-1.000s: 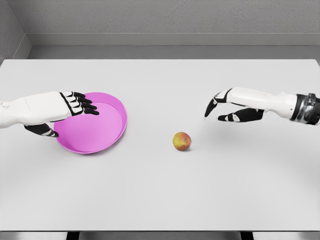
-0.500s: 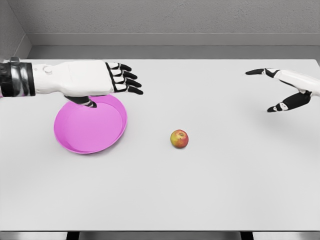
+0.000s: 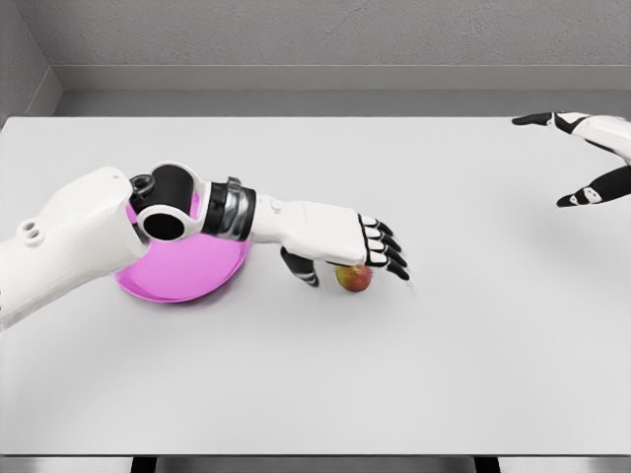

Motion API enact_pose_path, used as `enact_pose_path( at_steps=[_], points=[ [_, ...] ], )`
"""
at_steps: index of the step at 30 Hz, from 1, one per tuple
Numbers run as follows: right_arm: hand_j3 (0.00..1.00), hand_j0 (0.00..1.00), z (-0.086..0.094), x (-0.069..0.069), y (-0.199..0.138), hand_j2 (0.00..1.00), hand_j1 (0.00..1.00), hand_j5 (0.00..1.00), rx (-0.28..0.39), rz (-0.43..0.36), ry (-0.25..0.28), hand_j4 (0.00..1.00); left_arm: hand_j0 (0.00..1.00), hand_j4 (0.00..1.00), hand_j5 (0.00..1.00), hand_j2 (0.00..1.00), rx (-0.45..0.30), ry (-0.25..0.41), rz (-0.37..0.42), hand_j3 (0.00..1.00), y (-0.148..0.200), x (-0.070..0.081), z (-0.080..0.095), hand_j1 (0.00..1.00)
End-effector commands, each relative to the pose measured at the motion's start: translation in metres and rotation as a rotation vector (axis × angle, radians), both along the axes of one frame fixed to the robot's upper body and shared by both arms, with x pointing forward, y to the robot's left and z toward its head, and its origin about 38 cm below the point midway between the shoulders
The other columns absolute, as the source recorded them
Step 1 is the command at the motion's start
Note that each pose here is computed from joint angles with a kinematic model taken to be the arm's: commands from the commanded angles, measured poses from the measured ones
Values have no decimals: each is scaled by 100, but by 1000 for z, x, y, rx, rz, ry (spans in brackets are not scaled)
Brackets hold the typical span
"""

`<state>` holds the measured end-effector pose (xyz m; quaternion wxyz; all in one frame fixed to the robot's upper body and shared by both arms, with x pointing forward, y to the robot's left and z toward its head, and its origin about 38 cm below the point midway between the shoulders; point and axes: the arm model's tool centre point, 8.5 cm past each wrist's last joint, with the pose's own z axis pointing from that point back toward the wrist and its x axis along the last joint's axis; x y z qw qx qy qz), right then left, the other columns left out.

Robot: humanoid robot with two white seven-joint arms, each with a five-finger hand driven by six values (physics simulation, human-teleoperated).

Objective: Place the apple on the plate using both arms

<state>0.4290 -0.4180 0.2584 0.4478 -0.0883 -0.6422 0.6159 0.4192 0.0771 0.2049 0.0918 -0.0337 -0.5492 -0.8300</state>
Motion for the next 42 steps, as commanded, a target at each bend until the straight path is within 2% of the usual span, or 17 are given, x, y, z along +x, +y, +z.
enact_pose_path(
  at_steps=[1, 7, 9, 13, 17, 29, 42],
  points=[
    [100, 100, 3, -1, -1, 100, 100, 100, 3, -2, -2, 100, 100, 100, 100, 100, 13, 28, 63, 100, 8, 16, -10, 100],
    [100, 100, 0, -2, -1, 100, 100, 100, 4, -3, 3, 100, 100, 100, 100, 100, 3, 30, 46, 100, 0, 13, -10, 100],
    [100, 100, 0, -2, -1, 100, 100, 100, 4, -3, 3, 100, 93, 93, 93, 93, 11, 27, 39, 93, -3, 12, -11, 93],
    [100, 100, 1, -2, -1, 100, 100, 100, 3, -1, 2, 100, 94, 94, 94, 94, 17, 27, 36, 94, -5, 12, -12, 94],
    [100, 100, 1, -2, -1, 100, 100, 100, 3, -1, 2, 100, 94, 94, 94, 94, 64, 30, 84, 94, -10, 28, -31, 94],
    [100, 100, 3, -2, 4, 100, 100, 100, 2, 16, -5, 100, 94, 94, 94, 94, 64, 26, 67, 94, -16, 25, -31, 94],
    [100, 100, 3, -3, 4, 100, 100, 100, 1, 15, -5, 100, 89, 89, 89, 89, 91, 29, 57, 89, -16, 21, -40, 89]
  ],
)
